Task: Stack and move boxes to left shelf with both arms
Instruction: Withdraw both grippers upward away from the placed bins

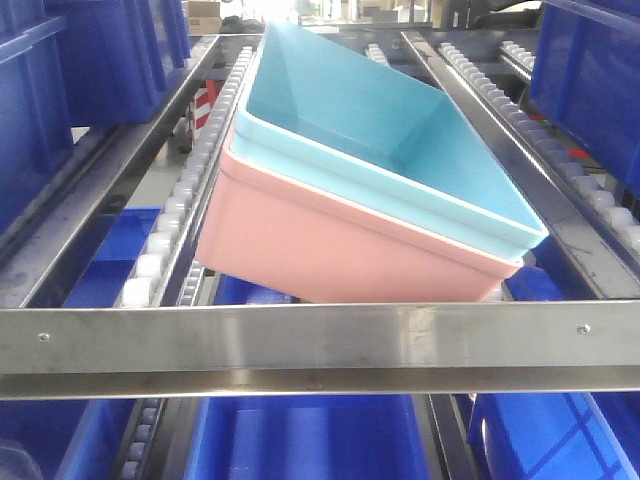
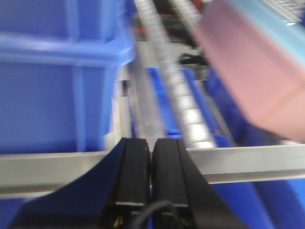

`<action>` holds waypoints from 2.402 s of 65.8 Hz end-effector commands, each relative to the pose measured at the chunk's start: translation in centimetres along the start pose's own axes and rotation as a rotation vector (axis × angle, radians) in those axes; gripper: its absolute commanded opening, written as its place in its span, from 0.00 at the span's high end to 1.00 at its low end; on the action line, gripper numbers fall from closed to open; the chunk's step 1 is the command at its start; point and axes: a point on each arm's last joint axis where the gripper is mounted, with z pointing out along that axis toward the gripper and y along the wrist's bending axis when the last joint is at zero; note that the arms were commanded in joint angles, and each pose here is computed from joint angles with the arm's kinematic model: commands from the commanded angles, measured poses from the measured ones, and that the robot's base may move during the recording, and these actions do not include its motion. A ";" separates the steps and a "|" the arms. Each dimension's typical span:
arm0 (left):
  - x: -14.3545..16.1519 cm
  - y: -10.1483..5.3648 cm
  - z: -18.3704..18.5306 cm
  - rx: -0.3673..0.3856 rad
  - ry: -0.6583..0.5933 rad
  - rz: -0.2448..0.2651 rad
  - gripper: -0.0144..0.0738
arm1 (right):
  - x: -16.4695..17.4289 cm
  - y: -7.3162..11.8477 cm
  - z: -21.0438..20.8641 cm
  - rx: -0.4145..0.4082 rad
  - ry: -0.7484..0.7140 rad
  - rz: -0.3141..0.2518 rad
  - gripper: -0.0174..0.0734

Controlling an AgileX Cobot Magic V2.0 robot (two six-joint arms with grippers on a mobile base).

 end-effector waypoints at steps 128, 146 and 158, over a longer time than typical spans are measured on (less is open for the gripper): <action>0.2 1.0 0.3 -0.149 -0.223 -0.004 0.84 | 5.5 -3.9 -5.3 0.443 -0.180 0.006 0.75; 0.2 1.0 0.3 -0.149 -0.223 -0.004 0.84 | 11.0 -3.0 -7.2 0.531 -0.306 0.014 0.75; 0.2 1.0 0.3 -0.149 -0.223 -0.004 0.84 | 11.5 -2.9 -7.2 0.526 -0.306 0.036 0.75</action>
